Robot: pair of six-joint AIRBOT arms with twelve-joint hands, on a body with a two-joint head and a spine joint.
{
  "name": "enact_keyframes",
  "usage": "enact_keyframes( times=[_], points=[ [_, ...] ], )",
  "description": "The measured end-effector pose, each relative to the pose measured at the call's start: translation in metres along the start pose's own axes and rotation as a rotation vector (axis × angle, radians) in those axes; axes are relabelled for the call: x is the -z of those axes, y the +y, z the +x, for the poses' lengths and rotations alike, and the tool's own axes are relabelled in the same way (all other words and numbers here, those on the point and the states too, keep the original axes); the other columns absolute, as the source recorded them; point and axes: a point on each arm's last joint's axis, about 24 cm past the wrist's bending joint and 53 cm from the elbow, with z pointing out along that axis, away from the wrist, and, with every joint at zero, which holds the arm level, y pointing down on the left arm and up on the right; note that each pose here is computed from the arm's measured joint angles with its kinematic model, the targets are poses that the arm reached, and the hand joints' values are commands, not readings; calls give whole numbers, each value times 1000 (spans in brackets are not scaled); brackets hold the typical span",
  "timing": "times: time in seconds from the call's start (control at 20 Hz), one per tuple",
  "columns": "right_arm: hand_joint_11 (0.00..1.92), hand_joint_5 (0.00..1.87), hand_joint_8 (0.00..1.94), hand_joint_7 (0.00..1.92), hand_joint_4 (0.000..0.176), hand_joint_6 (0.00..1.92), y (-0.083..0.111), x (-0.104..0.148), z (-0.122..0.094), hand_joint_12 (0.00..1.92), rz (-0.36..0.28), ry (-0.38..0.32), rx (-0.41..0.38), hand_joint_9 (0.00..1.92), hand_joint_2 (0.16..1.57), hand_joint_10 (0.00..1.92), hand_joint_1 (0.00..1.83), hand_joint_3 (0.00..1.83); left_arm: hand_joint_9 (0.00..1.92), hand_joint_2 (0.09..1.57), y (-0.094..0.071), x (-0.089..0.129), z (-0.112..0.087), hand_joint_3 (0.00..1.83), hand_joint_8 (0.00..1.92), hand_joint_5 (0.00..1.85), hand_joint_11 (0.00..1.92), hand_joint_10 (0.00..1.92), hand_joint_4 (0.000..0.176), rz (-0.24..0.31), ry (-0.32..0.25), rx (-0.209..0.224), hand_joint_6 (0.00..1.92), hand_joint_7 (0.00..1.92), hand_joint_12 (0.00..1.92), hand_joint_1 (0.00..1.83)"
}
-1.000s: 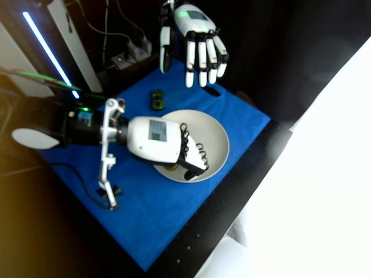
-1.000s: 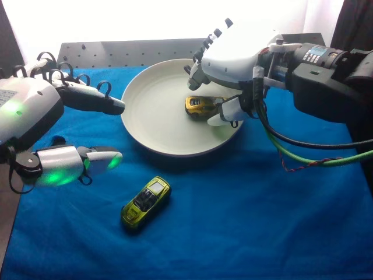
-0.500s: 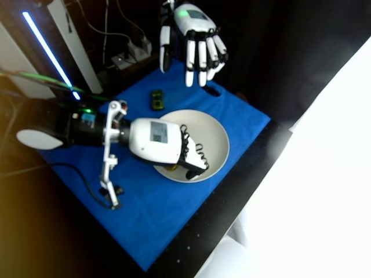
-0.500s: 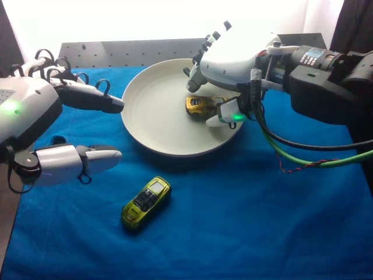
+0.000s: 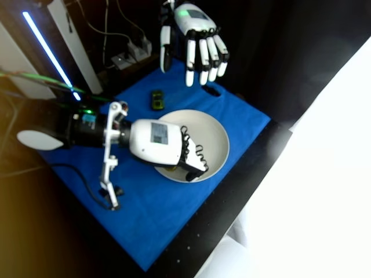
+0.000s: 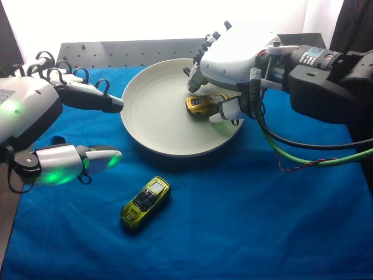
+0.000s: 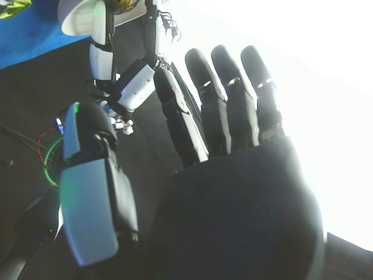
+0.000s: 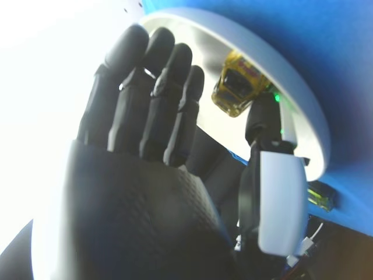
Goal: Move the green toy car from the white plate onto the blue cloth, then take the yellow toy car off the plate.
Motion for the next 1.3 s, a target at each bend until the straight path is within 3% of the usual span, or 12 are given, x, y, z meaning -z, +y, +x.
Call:
enact_keyframes(
  times=[0.2, 0.25, 0.35, 0.4, 0.45, 0.5, 0.65, 0.75, 1.0, 1.05, 1.2, 1.3],
  points=[
    [334, 760, 16, 826, 0, 6, 1, -1, 0, 1480, -1, -2, 0, 707, 1026, 422, 1060, 0, 256, 1029, 0, 0, 0, 0, 756, 791, 0, 1055, 150, 0, -1, 2, 4, 452, 1492, 635],
    [531, 790, 162, 967, 0, 7, 1, -2, 0, 1692, -2, -3, 0, 720, 1022, 1037, 1127, 0, 232, 1031, 0, 0, 0, 0, 797, 798, 0, 1121, 148, 0, -1, 3, 5, 436, 1588, 664],
    [540, 875, 861, 736, 0, 28, 0, -1, 2, 1809, -2, -4, -2, 619, 1054, 1382, 1216, 1, 225, 1029, 0, 0, 0, 0, 748, 801, 0, 1099, 136, 0, -2, 3, 4, 442, 1618, 661],
    [460, 898, 810, 713, 0, 876, 1, -2, 2, 1711, -3, -4, -3, 641, 1136, 1182, 1162, 0, 254, 1035, 0, 0, 0, 0, 664, 799, 0, 971, 129, 0, -2, 4, 2, 469, 1505, 665],
    [459, 833, 1204, 787, 0, 1164, 1, -2, 1, 1750, -3, -7, -3, 609, 1185, 1244, 1173, 3, 234, 1035, 0, 0, 0, 0, 729, 801, 0, 1091, 127, 1, -2, 4, 2, 461, 1557, 660],
    [469, 835, 1288, 778, 1, 1237, 1, -2, 1, 1756, -4, -11, -4, 604, 1202, 1291, 1177, 1, 209, 1035, 0, 1, -1, 0, 813, 795, 0, 1192, 134, 1, -4, 7, 3, 428, 1617, 649],
    [504, 846, 1304, 757, 0, 1277, 1, -2, 0, 1731, -5, -11, -4, 653, 1211, 1268, 1180, 2, 188, 1039, 1, 1, 0, 0, 1015, 794, 0, 1317, 158, -3, -2, 10, 4, 351, 1697, 624],
    [562, 856, 1328, 774, 0, 1218, 1, -2, 0, 1735, -5, -12, -3, 702, 1205, 1289, 1182, 0, 228, 1040, 2, 1, 0, 0, 833, 805, 0, 1144, 143, -4, -3, 10, 6, 419, 1657, 642],
    [682, 915, 1176, 895, 7, 1105, 5, 2, -1, 1583, -14, -17, -5, 843, 1156, 1132, 1209, 0, 251, 1047, 5, 3, 1, 0, 683, 794, 0, 991, 151, -13, -2, 15, 0, 451, 1550, 643],
    [725, 862, 1121, 878, 0, 1103, 5, 5, -3, 1605, -17, -20, -5, 858, 1155, 1348, 1335, 2, 259, 1048, 6, 3, 0, 0, 616, 793, 0, 919, 150, -15, -5, 17, 1, 463, 1510, 647],
    [753, 870, 1083, 883, 0, 1092, 4, 15, -15, 1552, -24, -49, -5, 870, 1148, 1367, 1369, 0, 285, 1041, 6, 3, 0, 0, 416, 808, 0, 843, 156, -16, -5, 18, 4, 550, 1527, 670],
    [774, 873, 1070, 904, 0, 1083, 5, 24, -30, 1517, -33, -87, -5, 890, 1141, 1328, 1373, 0, 321, 1048, 8, 4, 3, 0, 264, 815, 0, 745, 128, -24, 1, 20, 3, 614, 1504, 683]
  ],
)
